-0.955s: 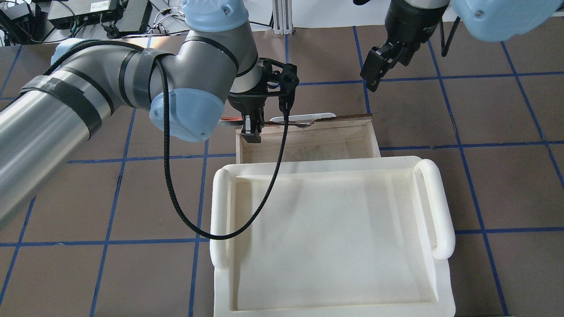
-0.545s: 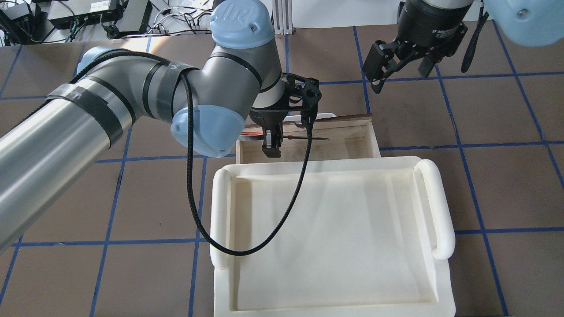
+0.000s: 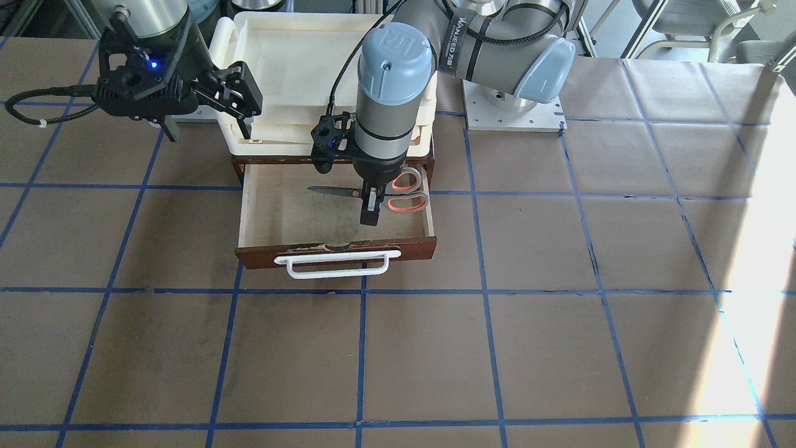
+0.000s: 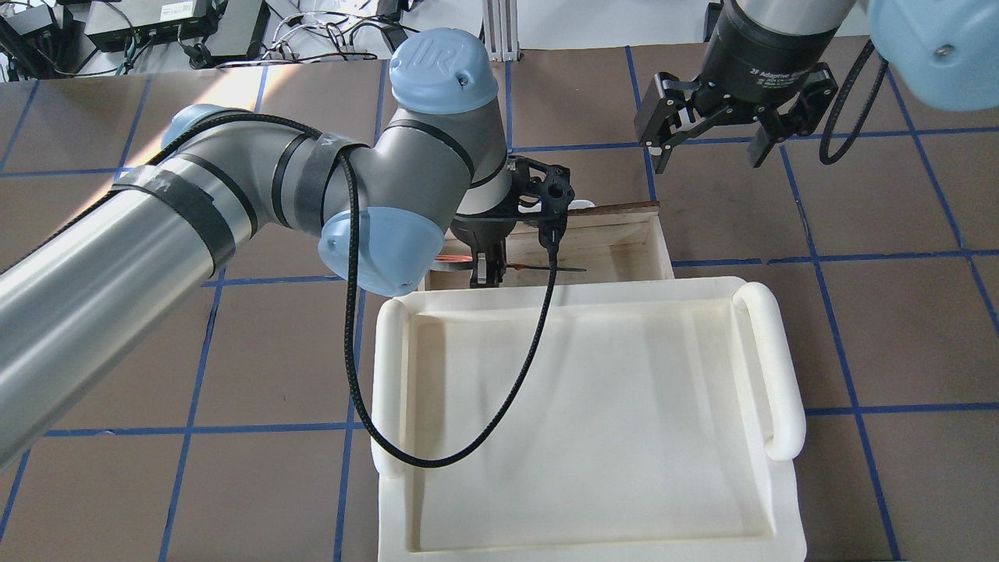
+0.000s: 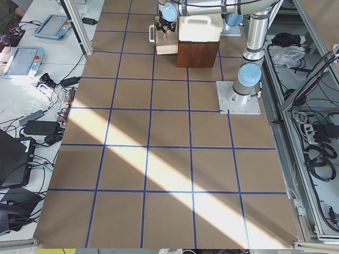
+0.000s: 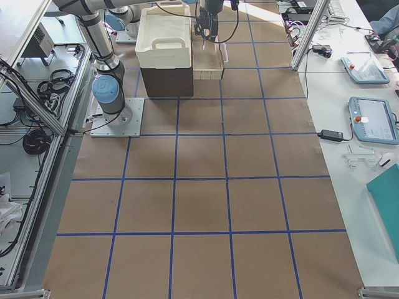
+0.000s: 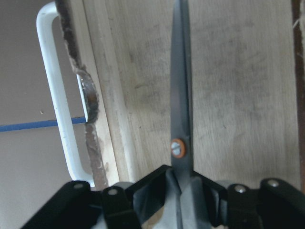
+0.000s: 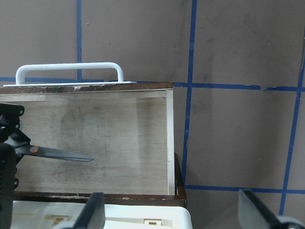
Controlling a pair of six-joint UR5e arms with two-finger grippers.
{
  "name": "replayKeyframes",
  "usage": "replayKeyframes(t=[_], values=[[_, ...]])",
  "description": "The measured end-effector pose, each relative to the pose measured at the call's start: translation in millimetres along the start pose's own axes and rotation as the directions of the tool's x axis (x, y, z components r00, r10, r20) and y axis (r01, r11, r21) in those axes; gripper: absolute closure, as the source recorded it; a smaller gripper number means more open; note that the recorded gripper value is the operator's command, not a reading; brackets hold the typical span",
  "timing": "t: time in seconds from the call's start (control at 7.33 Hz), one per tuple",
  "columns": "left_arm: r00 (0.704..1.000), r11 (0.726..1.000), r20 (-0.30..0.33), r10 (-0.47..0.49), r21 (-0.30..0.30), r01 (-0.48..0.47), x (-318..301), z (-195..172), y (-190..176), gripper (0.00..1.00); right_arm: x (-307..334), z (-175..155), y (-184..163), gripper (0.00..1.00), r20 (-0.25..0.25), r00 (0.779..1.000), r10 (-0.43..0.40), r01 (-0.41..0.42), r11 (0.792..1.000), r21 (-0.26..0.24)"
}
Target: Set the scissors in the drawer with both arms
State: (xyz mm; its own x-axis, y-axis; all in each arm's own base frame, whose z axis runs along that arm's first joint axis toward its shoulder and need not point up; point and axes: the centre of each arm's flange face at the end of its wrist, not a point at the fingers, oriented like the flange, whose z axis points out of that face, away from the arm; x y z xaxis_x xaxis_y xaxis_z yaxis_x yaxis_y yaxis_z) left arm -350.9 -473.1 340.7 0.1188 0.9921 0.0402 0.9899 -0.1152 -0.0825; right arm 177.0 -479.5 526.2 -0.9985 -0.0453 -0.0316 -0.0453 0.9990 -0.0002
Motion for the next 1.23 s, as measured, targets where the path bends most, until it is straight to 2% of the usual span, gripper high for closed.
replayKeyframes(t=[0.27, 0.41, 0.55, 0.68, 0.95, 1.23], values=[[1.000, 1.000, -0.013, -0.001, -0.004, 0.001, -3, 10, 0, 0.43, -13, 2, 3, 0.00, -0.003, 1.000, -0.010, 0.010, 1.000, 0.001], [1.000, 1.000, -0.015, -0.005, -0.005, 0.005, -3, 12, 0, 0.41, -16, 3, 3, 0.00, -0.005, 1.000, -0.016, 0.016, 1.000, 0.001], [1.000, 1.000, -0.015, -0.007, -0.005, 0.006, -4, 14, 0, 0.26, -17, 4, 3, 0.00, -0.006, 1.000, -0.019, 0.019, 1.000, 0.000], [1.000, 1.000, -0.014, -0.008, -0.005, 0.008, -5, 14, 0, 0.21, -17, 4, 3, 0.00, -0.005, 1.000, -0.022, 0.022, 1.000, -0.001], [1.000, 1.000, 0.000, -0.014, -0.001, 0.014, -3, 5, -1, 0.20, -18, 5, 3, 0.00, -0.003, 1.000, -0.026, 0.026, 1.000, -0.002], [0.995, 0.996, 0.029, -0.094, 0.007, 0.094, 2, -18, -1, 0.20, -18, 5, 3, 0.00, -0.002, 1.000, -0.027, 0.027, 1.000, -0.001]])
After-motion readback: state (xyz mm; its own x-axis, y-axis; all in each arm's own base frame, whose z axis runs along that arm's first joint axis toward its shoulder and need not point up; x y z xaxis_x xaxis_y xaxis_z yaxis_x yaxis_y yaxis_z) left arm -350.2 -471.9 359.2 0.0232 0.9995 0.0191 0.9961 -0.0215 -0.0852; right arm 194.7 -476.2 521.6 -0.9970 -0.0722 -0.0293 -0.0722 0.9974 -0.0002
